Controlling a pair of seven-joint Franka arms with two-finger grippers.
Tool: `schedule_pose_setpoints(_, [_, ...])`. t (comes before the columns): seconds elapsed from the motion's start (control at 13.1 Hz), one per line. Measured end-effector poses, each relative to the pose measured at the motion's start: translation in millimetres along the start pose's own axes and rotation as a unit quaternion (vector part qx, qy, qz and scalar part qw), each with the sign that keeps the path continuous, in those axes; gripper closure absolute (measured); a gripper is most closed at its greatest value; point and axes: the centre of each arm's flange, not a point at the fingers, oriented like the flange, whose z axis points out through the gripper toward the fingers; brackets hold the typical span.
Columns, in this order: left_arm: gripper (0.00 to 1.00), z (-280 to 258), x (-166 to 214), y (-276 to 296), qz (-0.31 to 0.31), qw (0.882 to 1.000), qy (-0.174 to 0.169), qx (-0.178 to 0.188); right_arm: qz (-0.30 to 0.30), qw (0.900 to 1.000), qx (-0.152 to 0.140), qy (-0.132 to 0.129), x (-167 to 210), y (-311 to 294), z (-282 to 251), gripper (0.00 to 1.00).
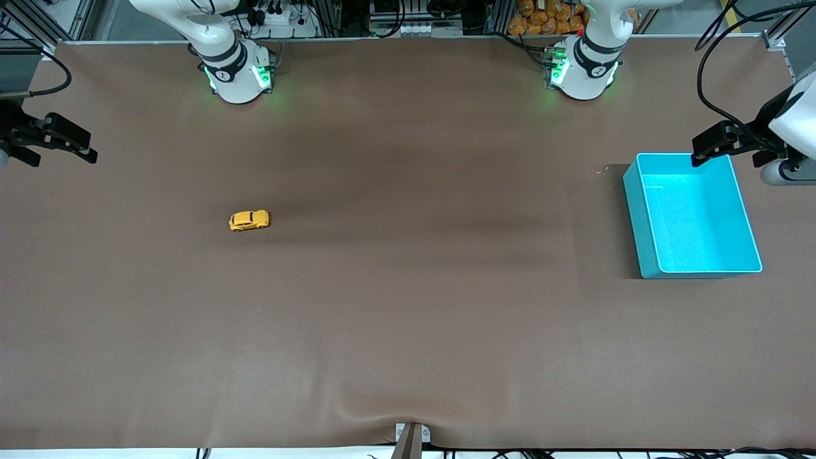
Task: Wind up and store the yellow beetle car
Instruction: 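Reach the right gripper toward the yellow beetle car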
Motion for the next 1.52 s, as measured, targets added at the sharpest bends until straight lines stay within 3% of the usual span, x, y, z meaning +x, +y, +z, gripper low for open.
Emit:
schedule_pose_setpoints(0.53, [0.00, 0, 0, 3, 0.012, 1.000, 0.000, 0.000, -0.006, 1.000, 0.000, -0.007, 5, -3, 8, 0.00])
schedule_pose_setpoints(0.99, [0.00, 0, 0, 5, 0.014, 1.000, -0.001, -0.014, -0.111, 0.993, 0.002, -0.034, 23, -33, 52, 0.00])
schedule_pose_setpoints(1.22, [0.00, 0, 0, 4, 0.012, 1.000, -0.001, -0.014, -0.204, 0.978, 0.006, -0.048, 29, -45, 110, 0.00])
schedule_pose_setpoints(1.52, [0.00, 0, 0, 3, 0.012, 1.000, -0.001, -0.014, -0.348, 0.935, 0.018, -0.059, 17, -37, 193, 0.00])
